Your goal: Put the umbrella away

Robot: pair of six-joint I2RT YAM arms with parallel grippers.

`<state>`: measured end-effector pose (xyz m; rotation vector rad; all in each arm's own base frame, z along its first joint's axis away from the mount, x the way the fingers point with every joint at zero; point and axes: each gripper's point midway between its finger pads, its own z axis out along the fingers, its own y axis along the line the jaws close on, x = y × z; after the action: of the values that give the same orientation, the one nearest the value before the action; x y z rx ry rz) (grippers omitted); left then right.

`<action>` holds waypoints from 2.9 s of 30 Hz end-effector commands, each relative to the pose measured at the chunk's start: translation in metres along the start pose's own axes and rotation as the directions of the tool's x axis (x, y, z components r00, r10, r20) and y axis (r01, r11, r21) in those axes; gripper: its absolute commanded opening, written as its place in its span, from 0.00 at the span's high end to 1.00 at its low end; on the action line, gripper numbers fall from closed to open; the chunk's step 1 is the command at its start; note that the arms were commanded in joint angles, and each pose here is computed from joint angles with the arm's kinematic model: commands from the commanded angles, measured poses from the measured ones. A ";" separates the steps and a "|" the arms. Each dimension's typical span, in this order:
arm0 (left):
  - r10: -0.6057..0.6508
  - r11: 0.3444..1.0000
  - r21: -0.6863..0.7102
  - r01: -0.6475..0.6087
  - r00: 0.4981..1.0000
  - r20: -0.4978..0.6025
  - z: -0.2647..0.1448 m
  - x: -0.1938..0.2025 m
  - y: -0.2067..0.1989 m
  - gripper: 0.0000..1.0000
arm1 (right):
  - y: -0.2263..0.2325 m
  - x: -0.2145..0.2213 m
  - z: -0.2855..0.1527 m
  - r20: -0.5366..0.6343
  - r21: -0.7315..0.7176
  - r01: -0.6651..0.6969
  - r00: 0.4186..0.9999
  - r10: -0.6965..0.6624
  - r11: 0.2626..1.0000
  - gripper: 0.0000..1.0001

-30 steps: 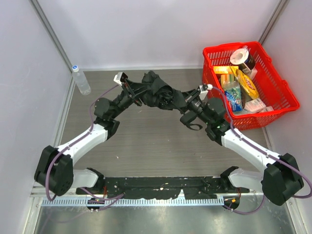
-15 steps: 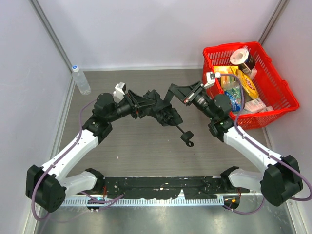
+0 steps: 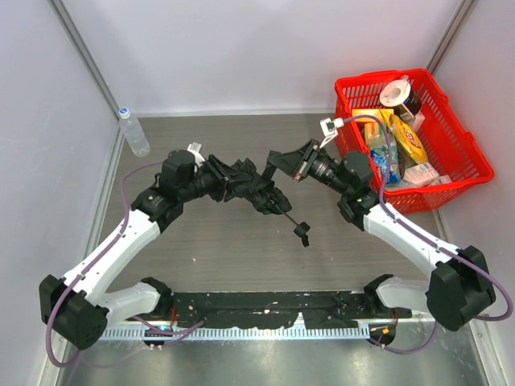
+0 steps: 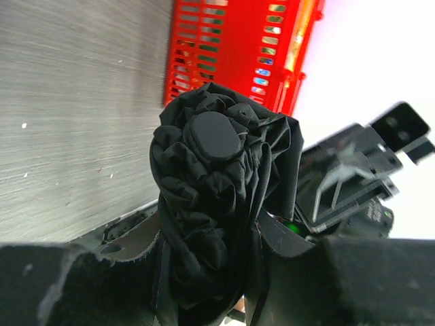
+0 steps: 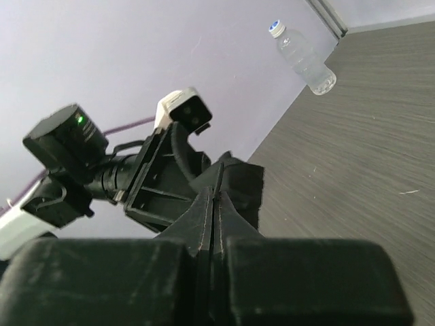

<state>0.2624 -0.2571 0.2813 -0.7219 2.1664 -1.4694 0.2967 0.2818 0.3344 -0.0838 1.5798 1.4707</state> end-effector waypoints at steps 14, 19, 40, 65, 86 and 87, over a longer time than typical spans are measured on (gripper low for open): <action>-0.175 0.801 -0.584 0.132 0.984 -0.018 0.017 0.009 0.134 1.00 | 0.098 0.066 0.014 -0.124 -0.329 0.514 0.808 -0.576 0.792 0.99; -0.232 0.781 -0.604 0.159 0.972 -0.045 0.017 0.019 0.141 1.00 | 0.090 0.096 0.012 -0.204 -0.342 0.555 0.744 -0.636 0.758 0.99; -0.336 0.761 -0.614 0.210 0.937 -0.096 0.021 0.038 0.134 1.00 | 0.066 0.192 0.008 -0.468 -0.379 0.625 0.507 -0.724 0.682 0.99; -0.371 0.810 -0.518 0.276 0.925 -0.087 0.016 0.026 0.098 1.00 | 0.030 0.269 -0.032 -0.633 -0.311 0.394 0.593 -0.498 0.865 0.93; -0.290 0.830 -0.501 0.243 0.957 -0.016 0.012 0.003 0.102 1.00 | 0.033 0.254 -0.055 -0.665 -0.185 0.306 0.661 -0.349 0.934 0.78; -0.257 0.843 -0.491 0.220 0.966 -0.008 0.012 -0.001 0.101 1.00 | 0.051 0.239 -0.051 -0.627 -0.208 0.304 0.688 -0.365 0.930 0.77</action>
<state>0.2369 -0.2329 0.1470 -1.3186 2.7257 -0.9623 0.1071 0.3761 0.1309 -1.0661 2.0714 1.1748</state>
